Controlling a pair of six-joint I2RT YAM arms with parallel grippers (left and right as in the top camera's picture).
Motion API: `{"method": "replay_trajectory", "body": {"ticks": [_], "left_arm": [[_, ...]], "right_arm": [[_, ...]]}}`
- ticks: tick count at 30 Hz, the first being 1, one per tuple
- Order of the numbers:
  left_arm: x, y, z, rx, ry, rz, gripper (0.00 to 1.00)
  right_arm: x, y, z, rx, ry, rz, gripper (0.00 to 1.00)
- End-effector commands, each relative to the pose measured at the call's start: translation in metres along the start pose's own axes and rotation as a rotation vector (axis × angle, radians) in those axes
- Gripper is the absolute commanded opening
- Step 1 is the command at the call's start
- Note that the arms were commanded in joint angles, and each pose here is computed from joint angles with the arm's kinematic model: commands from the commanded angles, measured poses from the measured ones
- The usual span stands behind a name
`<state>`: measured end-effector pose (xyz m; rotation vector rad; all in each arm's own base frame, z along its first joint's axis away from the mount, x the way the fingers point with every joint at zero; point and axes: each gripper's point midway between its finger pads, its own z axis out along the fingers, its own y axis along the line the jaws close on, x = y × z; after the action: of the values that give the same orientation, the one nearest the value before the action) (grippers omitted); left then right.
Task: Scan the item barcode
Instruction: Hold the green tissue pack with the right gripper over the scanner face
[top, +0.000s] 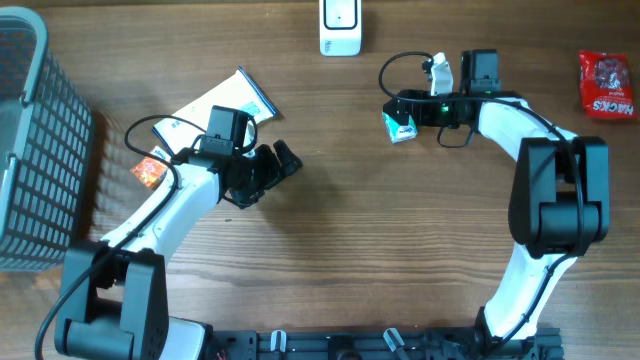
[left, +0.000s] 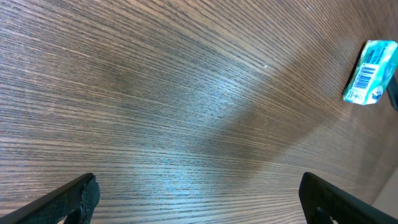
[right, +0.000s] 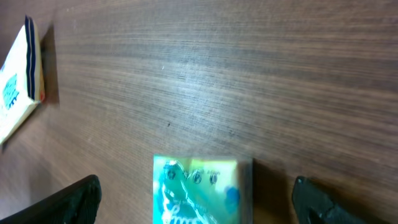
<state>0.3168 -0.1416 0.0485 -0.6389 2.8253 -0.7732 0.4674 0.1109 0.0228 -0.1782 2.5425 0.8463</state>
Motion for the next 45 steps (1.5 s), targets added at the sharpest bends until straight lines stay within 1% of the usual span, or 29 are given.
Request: {"method": "replay_trajectory", "body": {"ticks": [1,3,4,7,11,16,19,20,22,28,35,40,45], "left_arm": [[-0.002,-0.002,-0.003,0.004,-0.013,0.025,1.0],[-0.002,-0.002,-0.003,0.004,-0.013,0.026,1.0],[-0.002,-0.002,-0.003,0.004,-0.013,0.026,1.0],[-0.002,-0.002,-0.003,0.004,-0.013,0.025,1.0],[-0.002,-0.002,-0.003,0.004,-0.013,0.025,1.0],[-0.002,-0.002,-0.003,0.004,-0.013,0.025,1.0],[-0.002,-0.002,-0.003,0.004,-0.013,0.026,1.0],[-0.002,-0.002,-0.003,0.004,-0.013,0.026,1.0],[-0.002,-0.002,-0.003,0.004,-0.013,0.026,1.0],[-0.002,-0.002,-0.003,0.004,-0.013,0.025,1.0],[-0.002,-0.002,-0.003,0.004,-0.013,0.025,1.0],[-0.002,-0.002,-0.003,0.004,-0.013,0.026,1.0],[-0.002,-0.002,-0.003,0.004,-0.013,0.026,1.0]], "right_arm": [[0.036,-0.02,0.014,0.06,0.117,0.009,0.89],[0.048,-0.033,0.011,0.14,0.165,-0.001,0.86],[0.054,-0.041,0.009,0.189,0.192,0.002,0.83],[0.06,-0.044,0.007,0.21,0.216,-0.002,0.64],[0.059,-0.04,0.009,0.177,0.21,0.004,0.6],[0.07,-0.042,0.011,0.177,0.226,0.014,0.45],[0.068,-0.038,0.012,0.157,0.214,0.036,0.25],[0.067,-0.036,0.013,0.143,0.209,0.036,0.13],[0.064,-0.034,0.014,0.136,0.195,0.058,0.04],[0.038,-0.028,0.007,0.135,0.149,0.06,0.04],[-0.042,-0.001,-0.016,0.13,-0.025,0.025,0.04],[-0.102,0.024,-0.016,0.202,-0.207,-0.04,0.04],[-0.146,0.04,-0.02,0.405,-0.406,-0.113,0.04]]}}
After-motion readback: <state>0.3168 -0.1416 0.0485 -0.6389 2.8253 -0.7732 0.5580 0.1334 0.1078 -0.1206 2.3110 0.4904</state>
